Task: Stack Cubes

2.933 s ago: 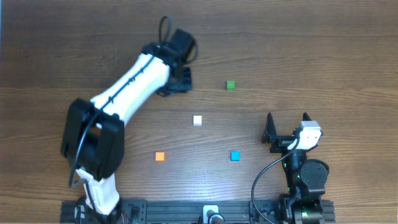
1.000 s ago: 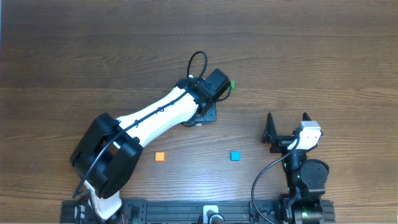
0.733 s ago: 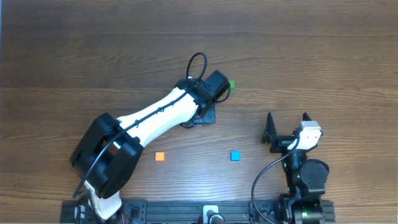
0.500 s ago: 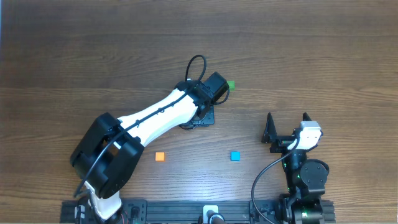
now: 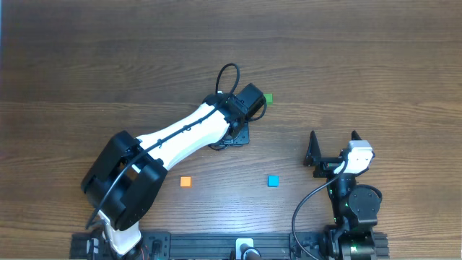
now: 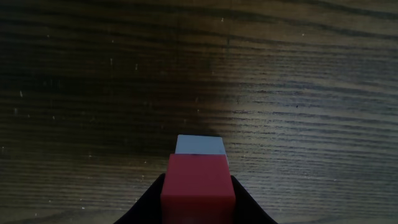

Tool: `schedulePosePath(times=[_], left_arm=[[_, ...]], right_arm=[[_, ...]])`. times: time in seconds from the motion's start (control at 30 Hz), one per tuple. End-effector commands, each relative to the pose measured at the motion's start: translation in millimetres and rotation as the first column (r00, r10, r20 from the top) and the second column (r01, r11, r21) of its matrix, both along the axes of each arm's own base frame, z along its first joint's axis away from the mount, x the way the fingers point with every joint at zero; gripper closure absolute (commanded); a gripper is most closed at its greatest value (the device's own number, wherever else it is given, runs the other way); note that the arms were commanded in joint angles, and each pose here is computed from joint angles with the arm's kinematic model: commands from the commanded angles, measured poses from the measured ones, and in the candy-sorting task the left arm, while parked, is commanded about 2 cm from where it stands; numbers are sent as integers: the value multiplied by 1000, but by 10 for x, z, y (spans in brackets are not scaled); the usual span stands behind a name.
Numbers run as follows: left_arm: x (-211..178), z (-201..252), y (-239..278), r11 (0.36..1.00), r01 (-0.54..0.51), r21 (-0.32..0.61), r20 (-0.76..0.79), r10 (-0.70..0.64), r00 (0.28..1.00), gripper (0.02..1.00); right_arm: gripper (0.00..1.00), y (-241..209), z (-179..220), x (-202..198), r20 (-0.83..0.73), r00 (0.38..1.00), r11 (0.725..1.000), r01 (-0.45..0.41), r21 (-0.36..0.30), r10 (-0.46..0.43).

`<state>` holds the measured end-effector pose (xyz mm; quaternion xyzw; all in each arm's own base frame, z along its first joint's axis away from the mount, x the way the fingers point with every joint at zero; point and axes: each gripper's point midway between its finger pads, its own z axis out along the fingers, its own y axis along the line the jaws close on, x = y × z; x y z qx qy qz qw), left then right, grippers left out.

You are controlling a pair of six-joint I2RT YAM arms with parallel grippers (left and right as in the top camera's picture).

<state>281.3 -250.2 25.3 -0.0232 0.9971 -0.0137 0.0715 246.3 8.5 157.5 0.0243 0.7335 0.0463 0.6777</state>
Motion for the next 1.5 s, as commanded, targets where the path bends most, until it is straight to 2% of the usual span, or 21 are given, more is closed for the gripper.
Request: schedulePosePath(times=[0.03,0.17,0.37,0.47,0.5,0.6,0.77,0.9,1.13,1.27,1.5], left_arm=[[-27,-8,13,1000,-12,-9,-10,12,1000,776],[-28,-8,11,1000,-12,-10,-11,12,1000,658],[-28,-8,11,1000,-12,-10,-11,12,1000,560],[-18,-4,4,1000,-12,-14,-7,12,1000,345],[-10,10,-4,1000,-12,-18,-2,12,1000,301],[61,128,-25,999,-16,-43,41,18,999,215],[230,608,11,993,-33,-113,170,52,984,106],[241,1026,107,988,-17,-156,247,56,967,75],[-134,1288,494,994,-27,-110,239,53,970,86],[-412,1114,735,995,-29,-90,215,48,975,97],[-753,533,995,996,-26,-81,179,40,983,91]], right_arm=[[9,1,-15,-1,0,1000,1000,-3,-2,3],[9,1,-15,-1,0,1000,1000,-3,-1,3],[7,1,-15,-1,0,1000,1000,-3,-1,3],[7,1,-15,-1,0,1000,1000,-3,-1,3],[7,1,-15,-1,0,1000,1000,-3,-1,3],[7,1,-15,-1,0,1000,1000,-3,-1,3],[9,1,-15,-1,0,1000,1000,-3,-1,3],[9,1,-15,-1,0,1000,1000,-3,-1,3],[9,1,-15,-1,0,1000,1000,-3,-1,3],[9,1,-15,-1,0,1000,1000,-3,-1,3],[7,1,-15,-1,0,1000,1000,-3,-1,3]])
